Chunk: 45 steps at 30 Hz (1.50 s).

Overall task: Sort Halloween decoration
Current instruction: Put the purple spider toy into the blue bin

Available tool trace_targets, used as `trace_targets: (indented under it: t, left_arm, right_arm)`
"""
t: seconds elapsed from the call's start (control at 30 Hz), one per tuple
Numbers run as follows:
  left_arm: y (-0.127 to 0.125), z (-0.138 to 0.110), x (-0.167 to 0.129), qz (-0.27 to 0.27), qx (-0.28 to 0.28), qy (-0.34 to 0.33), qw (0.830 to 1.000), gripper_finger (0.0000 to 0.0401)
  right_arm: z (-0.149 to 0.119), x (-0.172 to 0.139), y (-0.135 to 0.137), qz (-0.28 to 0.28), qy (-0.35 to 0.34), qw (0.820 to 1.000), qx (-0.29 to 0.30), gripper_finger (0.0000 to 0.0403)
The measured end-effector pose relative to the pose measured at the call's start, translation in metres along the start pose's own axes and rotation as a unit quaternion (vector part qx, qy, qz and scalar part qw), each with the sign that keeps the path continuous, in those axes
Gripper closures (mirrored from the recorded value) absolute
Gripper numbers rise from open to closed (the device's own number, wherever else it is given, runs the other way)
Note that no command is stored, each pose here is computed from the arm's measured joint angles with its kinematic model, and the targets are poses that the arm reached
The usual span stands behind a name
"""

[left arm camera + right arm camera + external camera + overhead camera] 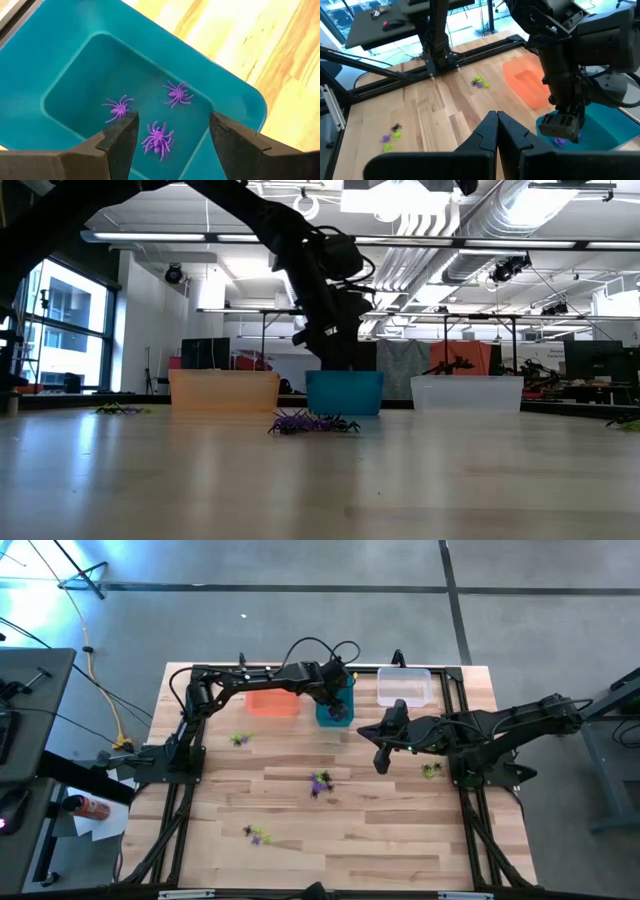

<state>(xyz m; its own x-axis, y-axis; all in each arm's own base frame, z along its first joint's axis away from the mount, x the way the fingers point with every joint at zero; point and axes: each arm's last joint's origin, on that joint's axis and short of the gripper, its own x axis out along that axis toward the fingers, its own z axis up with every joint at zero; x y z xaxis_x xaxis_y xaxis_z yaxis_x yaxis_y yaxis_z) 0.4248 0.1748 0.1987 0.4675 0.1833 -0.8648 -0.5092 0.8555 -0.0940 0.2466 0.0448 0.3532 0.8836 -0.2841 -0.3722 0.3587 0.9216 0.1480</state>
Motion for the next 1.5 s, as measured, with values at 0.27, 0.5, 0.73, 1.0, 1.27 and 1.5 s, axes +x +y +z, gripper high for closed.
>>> trace_targets:
  t: [0.27, 0.5, 0.73, 1.0, 1.27, 1.5]
  left_arm:
    - [-0.004, 0.012, -0.036, -0.039, -0.015, -0.051, 0.998, 0.0174]
    - [-0.012, 0.028, -0.123, -0.067, -0.006, -0.173, 0.983, 0.0174]
    - [-0.031, -0.001, -0.198, -0.116, 0.011, -0.286, 0.951, 0.0174]
    - [-0.057, -0.067, -0.229, -0.217, -0.010, -0.365, 0.906, 0.0174]
    - [-0.085, -0.122, -0.242, -0.293, 0.017, -0.388, 0.874, 0.0174]
    - [-0.095, -0.148, -0.259, -0.295, 0.036, -0.367, 0.881, 0.0174]
  right_arm:
    - [0.010, -0.001, 0.004, 0.015, -0.050, 0.998, -0.037, 0.0403]
    - [0.014, -0.005, 0.002, 0.007, -0.062, 0.996, -0.068, 0.0403]
    - [0.020, -0.018, -0.003, 0.013, -0.079, 0.993, -0.086, 0.0403]
    - [0.022, -0.026, -0.007, 0.022, -0.085, 0.992, -0.091, 0.0403]
    - [0.021, -0.026, -0.005, 0.043, -0.079, 0.991, -0.095, 0.0403]
    - [0.020, -0.024, -0.003, 0.068, -0.070, 0.991, -0.092, 0.0403]
